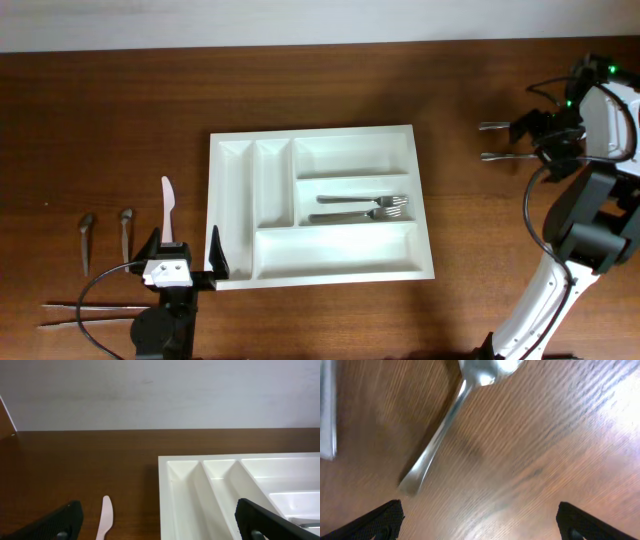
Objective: Pack container
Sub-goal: 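Move the right gripper back to the spoons and grasp a metal spoon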
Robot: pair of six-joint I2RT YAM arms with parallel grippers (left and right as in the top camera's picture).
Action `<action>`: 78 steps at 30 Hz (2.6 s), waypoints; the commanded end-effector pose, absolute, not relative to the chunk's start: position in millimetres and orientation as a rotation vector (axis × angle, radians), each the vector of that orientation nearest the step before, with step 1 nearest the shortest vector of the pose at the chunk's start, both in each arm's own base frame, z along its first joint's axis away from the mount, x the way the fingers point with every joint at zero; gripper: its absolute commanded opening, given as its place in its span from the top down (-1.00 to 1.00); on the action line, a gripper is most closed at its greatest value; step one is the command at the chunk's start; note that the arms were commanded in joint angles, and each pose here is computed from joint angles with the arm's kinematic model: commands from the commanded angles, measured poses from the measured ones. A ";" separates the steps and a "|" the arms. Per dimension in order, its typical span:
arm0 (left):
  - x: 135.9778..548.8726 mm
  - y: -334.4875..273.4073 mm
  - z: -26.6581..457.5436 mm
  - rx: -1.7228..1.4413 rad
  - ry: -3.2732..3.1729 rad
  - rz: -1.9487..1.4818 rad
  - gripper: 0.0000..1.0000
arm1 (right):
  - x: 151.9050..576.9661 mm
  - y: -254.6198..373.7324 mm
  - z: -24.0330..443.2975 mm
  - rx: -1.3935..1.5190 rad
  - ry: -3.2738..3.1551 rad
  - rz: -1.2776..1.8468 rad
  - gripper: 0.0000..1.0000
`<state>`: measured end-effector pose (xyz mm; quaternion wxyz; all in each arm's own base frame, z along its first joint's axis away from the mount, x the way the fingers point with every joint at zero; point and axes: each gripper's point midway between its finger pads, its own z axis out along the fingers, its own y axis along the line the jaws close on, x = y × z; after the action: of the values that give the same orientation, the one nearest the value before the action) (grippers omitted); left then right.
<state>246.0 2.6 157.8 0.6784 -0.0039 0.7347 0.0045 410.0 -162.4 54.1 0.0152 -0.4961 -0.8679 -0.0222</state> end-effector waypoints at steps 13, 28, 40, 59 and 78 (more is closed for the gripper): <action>245.9 2.0 156.5 0.007 1.650 0.018 -0.98 | 431.9 -185.0 35.6 -1.886 -2.584 -0.008 -0.98; 245.9 2.0 156.5 0.007 1.650 0.018 -0.98 | 427.4 -215.3 13.3 -2.032 -2.459 -0.092 -0.98; 245.9 2.0 156.5 0.007 1.650 0.018 -0.98 | 420.1 -213.1 -7.6 -1.978 -2.436 -0.064 -0.94; 245.9 2.0 156.5 0.007 1.650 0.018 -0.98 | 428.1 -199.0 -10.5 -1.929 -2.473 -0.076 0.58; 245.9 2.0 156.5 0.007 1.650 0.018 -0.98 | 474.9 -176.6 64.3 -1.915 -2.584 -0.315 0.93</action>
<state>246.0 2.5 157.8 0.6784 -0.0037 0.7347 0.0043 458.1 -176.5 37.6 -0.0147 -0.5970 -0.7979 -0.0823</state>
